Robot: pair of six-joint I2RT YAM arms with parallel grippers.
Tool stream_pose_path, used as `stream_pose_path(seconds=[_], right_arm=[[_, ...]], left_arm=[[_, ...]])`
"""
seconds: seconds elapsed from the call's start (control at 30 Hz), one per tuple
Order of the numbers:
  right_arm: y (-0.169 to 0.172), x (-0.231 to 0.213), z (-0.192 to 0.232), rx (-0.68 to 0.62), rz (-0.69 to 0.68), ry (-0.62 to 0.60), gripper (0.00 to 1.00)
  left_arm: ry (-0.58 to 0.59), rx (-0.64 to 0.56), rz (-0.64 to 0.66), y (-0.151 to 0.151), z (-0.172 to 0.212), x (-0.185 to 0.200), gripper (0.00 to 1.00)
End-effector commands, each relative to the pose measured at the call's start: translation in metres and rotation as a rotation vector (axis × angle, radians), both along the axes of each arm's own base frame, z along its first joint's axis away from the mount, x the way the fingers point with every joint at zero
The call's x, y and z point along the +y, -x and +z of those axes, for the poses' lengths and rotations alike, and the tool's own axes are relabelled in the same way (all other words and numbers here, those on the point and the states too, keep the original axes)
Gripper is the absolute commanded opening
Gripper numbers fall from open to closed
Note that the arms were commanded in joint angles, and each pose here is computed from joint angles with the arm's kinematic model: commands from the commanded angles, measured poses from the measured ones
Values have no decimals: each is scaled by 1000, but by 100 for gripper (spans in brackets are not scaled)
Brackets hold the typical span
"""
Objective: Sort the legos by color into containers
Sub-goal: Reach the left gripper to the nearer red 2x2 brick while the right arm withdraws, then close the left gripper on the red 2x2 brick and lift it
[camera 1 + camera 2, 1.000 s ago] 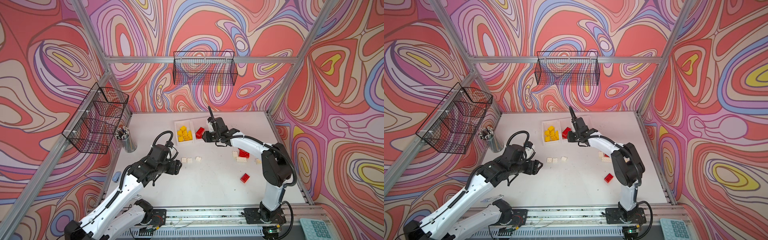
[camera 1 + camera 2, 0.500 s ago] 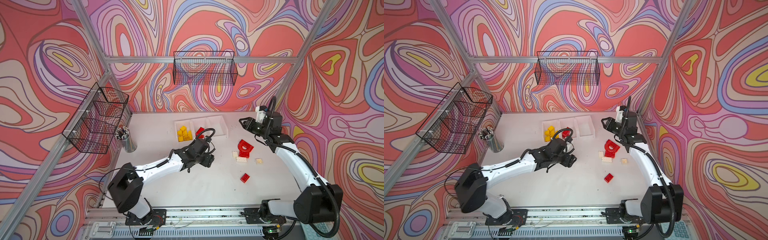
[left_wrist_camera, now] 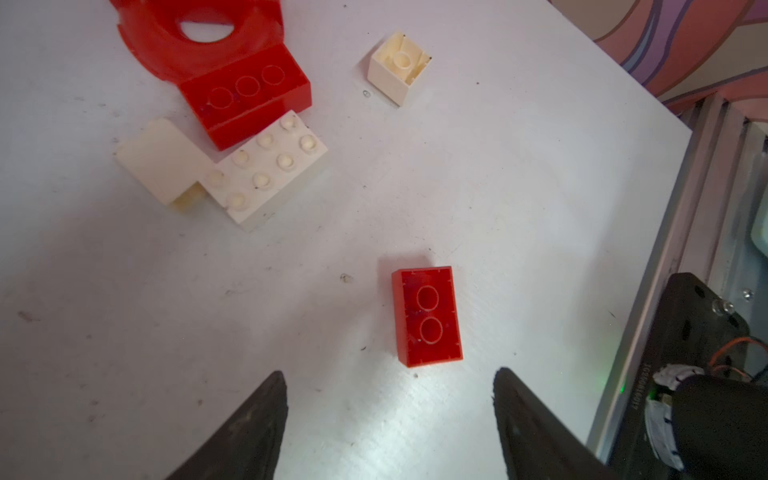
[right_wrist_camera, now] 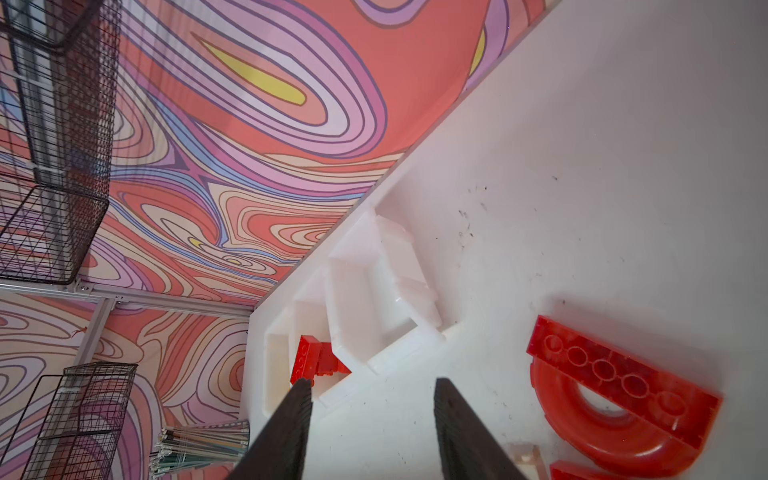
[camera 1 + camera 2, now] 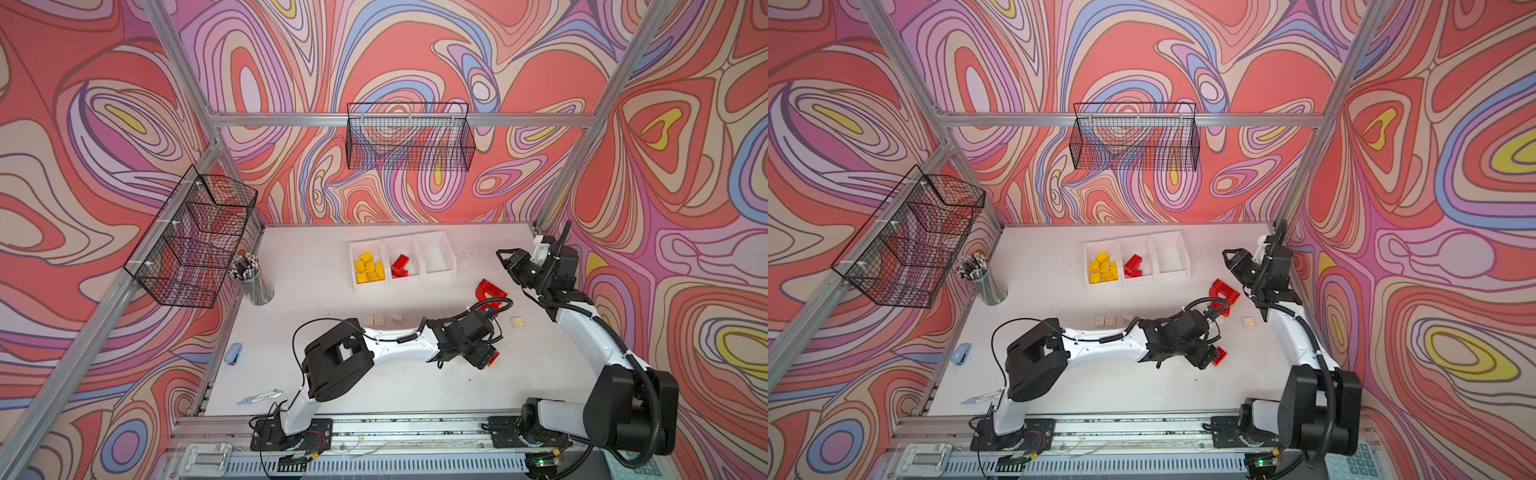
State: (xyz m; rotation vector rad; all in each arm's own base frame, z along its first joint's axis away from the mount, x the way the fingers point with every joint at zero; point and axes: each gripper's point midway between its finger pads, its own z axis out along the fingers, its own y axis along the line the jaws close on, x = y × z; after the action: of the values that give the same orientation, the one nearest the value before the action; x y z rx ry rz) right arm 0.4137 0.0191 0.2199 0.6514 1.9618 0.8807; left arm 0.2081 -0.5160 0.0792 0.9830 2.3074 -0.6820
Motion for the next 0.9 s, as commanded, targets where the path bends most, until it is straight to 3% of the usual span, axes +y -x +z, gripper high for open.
stream_pose_path(seconds=[0.0,0.4,0.87], right_arm=[[-7,0,12,-62,-4,-44,52],[-7,-11,-10,-20,-23,-4,54],[-5,-11,-17,-6,-18,16,54]], left_arm=[[-39,35,62,-10,-20,-2,77],[-92,92,42,3,-51,-13,75],[-40,55,10,23,-18,-30,75]])
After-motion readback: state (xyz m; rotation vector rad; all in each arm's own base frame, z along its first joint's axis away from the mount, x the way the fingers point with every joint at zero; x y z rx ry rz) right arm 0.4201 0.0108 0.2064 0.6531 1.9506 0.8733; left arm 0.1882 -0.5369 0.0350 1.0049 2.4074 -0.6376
